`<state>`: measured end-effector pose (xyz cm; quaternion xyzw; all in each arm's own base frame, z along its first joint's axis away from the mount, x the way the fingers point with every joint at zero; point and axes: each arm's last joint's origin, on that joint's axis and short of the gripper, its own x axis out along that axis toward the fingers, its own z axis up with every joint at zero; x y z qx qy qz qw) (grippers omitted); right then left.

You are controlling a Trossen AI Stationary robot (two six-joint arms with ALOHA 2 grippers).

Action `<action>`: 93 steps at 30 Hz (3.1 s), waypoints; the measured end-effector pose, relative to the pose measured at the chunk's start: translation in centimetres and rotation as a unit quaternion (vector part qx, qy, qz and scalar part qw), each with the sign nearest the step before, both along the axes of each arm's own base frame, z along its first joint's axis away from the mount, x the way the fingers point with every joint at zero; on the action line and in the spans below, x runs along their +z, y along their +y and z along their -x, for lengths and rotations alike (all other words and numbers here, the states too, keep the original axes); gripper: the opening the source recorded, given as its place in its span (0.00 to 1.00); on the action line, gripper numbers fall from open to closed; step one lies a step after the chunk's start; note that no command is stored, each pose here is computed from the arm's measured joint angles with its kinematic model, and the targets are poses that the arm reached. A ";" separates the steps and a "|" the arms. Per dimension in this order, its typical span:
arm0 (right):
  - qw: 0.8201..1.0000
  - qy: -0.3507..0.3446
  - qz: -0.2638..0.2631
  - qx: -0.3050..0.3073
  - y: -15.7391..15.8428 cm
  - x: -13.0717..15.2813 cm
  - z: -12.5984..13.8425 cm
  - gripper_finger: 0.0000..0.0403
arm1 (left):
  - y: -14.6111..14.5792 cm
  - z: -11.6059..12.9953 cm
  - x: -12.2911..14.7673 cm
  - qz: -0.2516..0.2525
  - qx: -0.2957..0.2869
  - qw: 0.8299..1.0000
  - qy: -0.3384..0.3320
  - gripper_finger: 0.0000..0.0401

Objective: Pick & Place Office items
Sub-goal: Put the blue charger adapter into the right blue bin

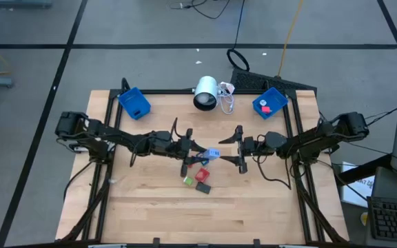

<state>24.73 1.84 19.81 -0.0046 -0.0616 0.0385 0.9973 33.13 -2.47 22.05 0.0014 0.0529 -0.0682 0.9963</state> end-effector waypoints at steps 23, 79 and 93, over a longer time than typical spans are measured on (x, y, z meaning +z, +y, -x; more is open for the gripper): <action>0.999 -0.002 0.016 0.040 0.8 0.0 -2.7 0.63 | 0.1 -0.1 -0.4 -0.001 0.014 1.000 0.023 0.31; 0.992 0.110 0.020 -0.054 -0.9 1.6 0.3 0.29 | 1.3 14.6 3.2 -0.040 0.030 0.988 0.144 0.68; 0.931 0.168 0.028 -0.322 -5.2 -1.9 4.3 0.29 | 2.6 20.0 -2.9 0.024 0.089 0.993 0.076 0.71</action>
